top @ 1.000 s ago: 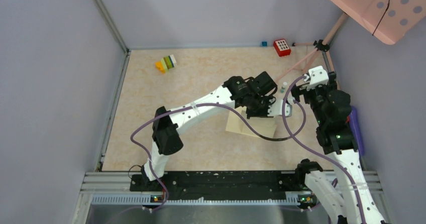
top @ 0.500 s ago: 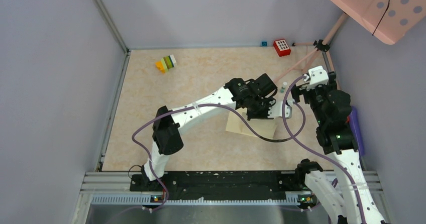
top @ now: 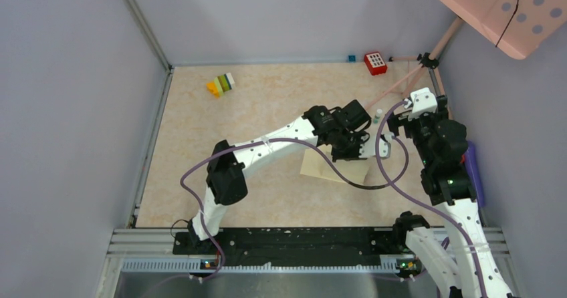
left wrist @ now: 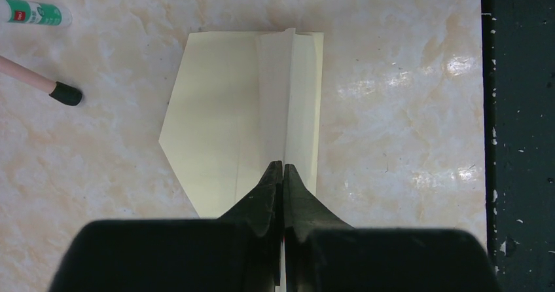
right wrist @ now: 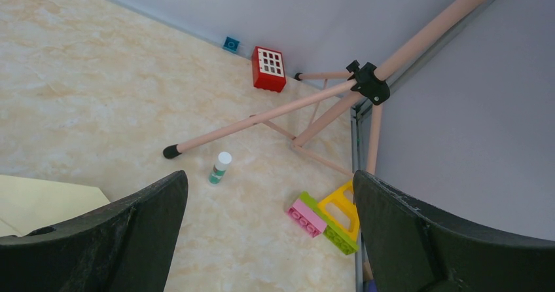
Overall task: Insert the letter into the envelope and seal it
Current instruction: Fold the letter.
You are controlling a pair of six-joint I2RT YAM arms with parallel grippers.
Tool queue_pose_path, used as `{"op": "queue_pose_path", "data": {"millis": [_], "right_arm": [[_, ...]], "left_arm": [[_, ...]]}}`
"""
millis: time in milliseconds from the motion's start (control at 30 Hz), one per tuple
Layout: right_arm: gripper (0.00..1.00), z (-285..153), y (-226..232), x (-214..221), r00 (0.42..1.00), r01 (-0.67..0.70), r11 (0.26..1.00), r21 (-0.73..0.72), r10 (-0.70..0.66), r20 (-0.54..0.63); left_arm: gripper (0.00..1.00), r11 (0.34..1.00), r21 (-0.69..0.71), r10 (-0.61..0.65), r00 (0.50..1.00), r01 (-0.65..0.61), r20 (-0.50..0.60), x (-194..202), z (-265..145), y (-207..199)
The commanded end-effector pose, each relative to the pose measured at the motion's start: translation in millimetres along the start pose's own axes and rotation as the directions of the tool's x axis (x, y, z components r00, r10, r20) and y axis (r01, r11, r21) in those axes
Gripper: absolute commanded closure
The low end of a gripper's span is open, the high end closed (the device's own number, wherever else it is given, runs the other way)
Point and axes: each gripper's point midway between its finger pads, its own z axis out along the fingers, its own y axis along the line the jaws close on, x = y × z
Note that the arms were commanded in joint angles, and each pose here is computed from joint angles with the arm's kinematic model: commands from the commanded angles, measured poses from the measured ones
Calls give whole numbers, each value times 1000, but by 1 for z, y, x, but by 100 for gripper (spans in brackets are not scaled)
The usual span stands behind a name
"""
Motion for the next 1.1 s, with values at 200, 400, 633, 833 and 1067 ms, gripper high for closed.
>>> {"op": "queue_pose_path", "data": {"millis": [200, 400, 633, 833, 1067], "right_arm": [[5, -2, -6, -6, 1000, 7, 1000, 18, -7, 28], [5, -2, -5, -6, 1000, 8, 1000, 15, -8, 28], [5, -1, -4, -5, 1000, 9, 1000, 11, -9, 25], [5, -1, -4, -6, 1000, 9, 1000, 8, -9, 27], [5, -1, -3, -6, 1000, 9, 1000, 6, -9, 26]], "left_arm": [[100, 1000, 23, 4, 999, -5, 42, -10, 10, -4], [100, 999, 45, 2, 999, -3, 37, -8, 17, -8], [100, 999, 45, 9, 1000, -10, 20, -3, 20, -7], [100, 1000, 3, 18, 1000, -18, -6, 1, 16, 0], [100, 1000, 9, 16, 1000, -15, -14, 6, 19, -3]]}}
